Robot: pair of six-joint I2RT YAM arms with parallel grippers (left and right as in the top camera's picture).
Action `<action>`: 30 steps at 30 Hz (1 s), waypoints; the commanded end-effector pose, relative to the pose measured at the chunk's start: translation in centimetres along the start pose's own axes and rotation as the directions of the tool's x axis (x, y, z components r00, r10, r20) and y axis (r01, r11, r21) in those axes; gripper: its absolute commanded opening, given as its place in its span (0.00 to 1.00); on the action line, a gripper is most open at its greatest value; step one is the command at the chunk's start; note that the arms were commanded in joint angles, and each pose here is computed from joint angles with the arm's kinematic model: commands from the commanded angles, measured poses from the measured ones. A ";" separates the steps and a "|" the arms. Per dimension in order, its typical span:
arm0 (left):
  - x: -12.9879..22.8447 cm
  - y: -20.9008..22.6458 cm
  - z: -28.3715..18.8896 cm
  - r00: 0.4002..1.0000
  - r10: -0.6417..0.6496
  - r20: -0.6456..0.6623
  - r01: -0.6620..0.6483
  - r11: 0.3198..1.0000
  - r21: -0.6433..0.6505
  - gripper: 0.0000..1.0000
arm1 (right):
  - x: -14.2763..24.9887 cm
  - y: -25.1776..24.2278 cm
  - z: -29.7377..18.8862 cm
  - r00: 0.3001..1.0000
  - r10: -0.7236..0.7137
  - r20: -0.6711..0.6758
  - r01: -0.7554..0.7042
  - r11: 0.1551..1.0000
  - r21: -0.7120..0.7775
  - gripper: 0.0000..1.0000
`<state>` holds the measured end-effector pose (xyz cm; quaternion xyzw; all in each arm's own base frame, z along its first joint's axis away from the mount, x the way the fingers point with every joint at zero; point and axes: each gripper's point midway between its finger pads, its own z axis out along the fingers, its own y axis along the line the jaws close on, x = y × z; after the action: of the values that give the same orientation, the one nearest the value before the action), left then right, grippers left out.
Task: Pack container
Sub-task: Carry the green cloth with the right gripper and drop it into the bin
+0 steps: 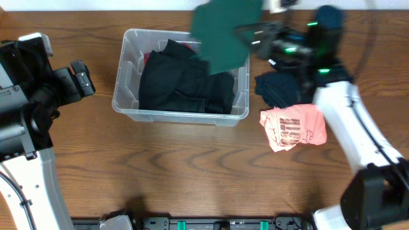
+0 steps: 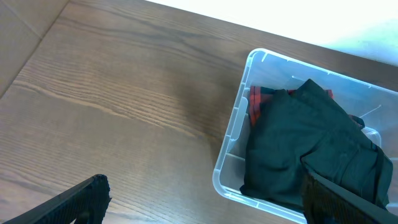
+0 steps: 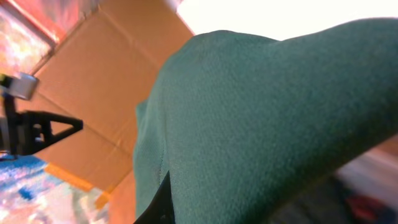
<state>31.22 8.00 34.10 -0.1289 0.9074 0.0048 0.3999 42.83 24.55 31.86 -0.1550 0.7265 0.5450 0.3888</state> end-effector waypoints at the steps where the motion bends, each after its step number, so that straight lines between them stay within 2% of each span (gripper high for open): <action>1: -0.1 0.3 0.0 1.000 -0.019 0.001 0.019 1.000 -0.013 0.98 | 3.0 -0.7 5.3 0.997 0.072 0.000 -0.072 0.995 0.064 0.01; 5: -0.1 0.3 0.0 1.000 -0.019 0.001 0.019 1.000 -0.012 0.98 | 6.9 -1.3 10.5 0.997 0.075 -0.016 -0.074 0.995 0.069 0.02; 9: -0.1 0.3 0.0 1.000 -0.019 0.001 0.019 1.000 -0.013 0.98 | 9.2 -4.4 13.6 0.992 0.117 0.050 -0.123 0.980 0.157 0.01; 13: -0.1 0.3 0.0 1.000 -0.019 0.001 0.019 1.000 -0.012 0.98 | 11.7 -6.8 15.5 0.987 0.148 0.061 -0.156 0.973 0.172 0.01; 18: -0.1 0.3 0.0 1.000 -0.019 0.001 0.019 1.000 -0.012 0.98 | 15.8 -10.4 16.2 0.972 0.234 0.003 -0.228 0.943 0.242 0.01; 21: -0.1 0.3 0.0 1.000 -0.019 0.001 0.019 1.000 -0.012 0.98 | 17.2 -11.9 16.0 0.974 0.223 -0.029 -0.205 0.934 0.293 0.03; 25: -0.1 0.3 0.0 1.000 -0.019 0.001 0.019 1.000 -0.013 0.98 | 16.3 -11.4 15.5 0.982 0.182 -0.043 -0.163 0.945 0.283 0.56; 28: -0.1 0.3 0.0 1.000 -0.019 0.001 0.019 1.000 -0.012 0.98 | 14.2 -9.2 14.8 0.987 0.155 -0.046 -0.141 0.965 0.223 0.82; 29: -0.1 0.3 0.0 1.000 -0.019 0.001 0.019 1.000 -0.012 0.98 | 13.5 -8.5 14.4 0.988 0.146 -0.048 -0.133 0.969 0.209 0.99; 30: -0.1 0.3 0.0 1.000 -0.019 0.001 0.019 1.000 -0.013 0.98 | 12.6 -7.7 13.9 0.989 0.141 -0.047 -0.129 0.971 0.201 0.99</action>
<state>31.22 8.00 34.10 -0.1289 0.9074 0.0048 0.3999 45.03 37.98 11.10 -0.0597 0.8198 0.4750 0.3144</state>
